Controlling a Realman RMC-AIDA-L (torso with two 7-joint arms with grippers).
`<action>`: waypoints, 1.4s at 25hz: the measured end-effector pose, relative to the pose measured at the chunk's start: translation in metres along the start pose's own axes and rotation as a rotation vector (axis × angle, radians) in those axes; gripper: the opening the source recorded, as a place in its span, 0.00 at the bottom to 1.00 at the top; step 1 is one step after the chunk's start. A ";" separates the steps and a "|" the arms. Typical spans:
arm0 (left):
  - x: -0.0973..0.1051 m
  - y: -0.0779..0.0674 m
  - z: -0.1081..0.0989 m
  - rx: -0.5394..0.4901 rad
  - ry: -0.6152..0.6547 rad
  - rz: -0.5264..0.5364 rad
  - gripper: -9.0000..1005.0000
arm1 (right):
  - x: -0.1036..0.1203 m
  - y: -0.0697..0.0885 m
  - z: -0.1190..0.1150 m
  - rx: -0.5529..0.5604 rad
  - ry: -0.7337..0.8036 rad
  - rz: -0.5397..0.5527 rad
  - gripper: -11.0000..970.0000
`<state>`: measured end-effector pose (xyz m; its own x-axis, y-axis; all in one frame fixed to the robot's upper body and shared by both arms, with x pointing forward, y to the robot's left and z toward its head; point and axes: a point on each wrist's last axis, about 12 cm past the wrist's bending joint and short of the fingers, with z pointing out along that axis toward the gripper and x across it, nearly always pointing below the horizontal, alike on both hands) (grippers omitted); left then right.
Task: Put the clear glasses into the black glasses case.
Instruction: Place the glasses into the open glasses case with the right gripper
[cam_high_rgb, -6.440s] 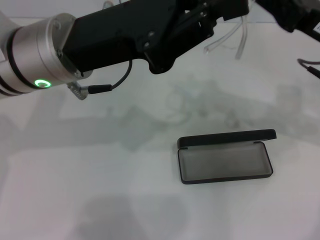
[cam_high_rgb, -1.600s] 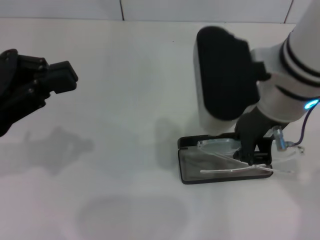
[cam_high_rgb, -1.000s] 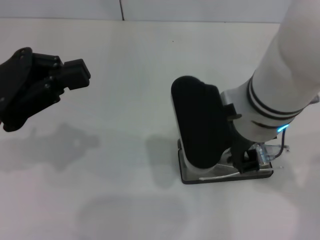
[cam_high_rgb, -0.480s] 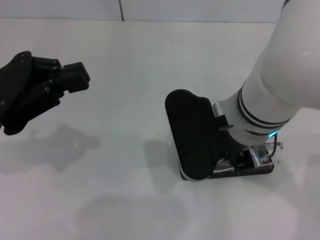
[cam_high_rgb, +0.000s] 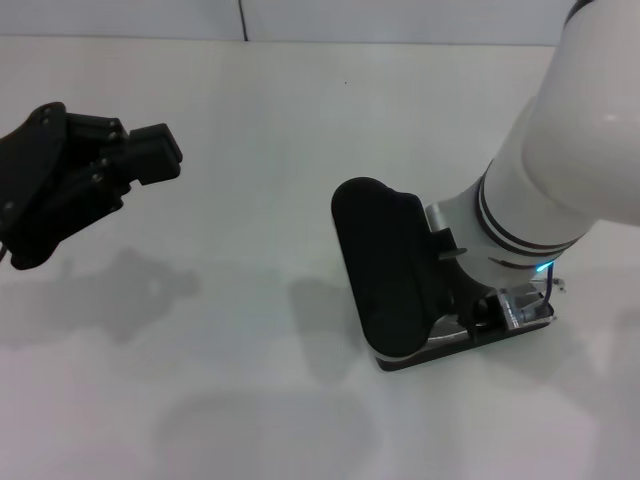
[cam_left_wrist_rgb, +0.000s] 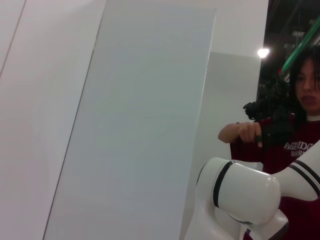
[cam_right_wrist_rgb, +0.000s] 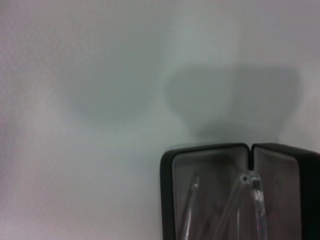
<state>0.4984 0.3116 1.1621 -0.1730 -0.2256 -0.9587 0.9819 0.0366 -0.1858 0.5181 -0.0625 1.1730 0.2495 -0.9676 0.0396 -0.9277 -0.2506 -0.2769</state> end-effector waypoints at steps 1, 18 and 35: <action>0.000 0.000 0.000 -0.001 0.000 0.000 0.06 | 0.000 0.000 0.000 0.002 -0.001 -0.001 0.16; -0.001 0.003 -0.002 -0.023 0.000 0.003 0.06 | 0.002 -0.002 0.000 0.043 0.036 -0.024 0.16; 0.001 0.002 -0.003 -0.025 0.004 0.000 0.06 | 0.001 -0.002 -0.001 0.067 0.047 -0.041 0.16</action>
<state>0.4999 0.3139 1.1602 -0.1739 -0.2218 -0.9595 0.9795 0.0613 -0.1917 0.5203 -0.0630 1.1742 0.2721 -0.9574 0.0971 -0.8957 -0.2889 -0.3379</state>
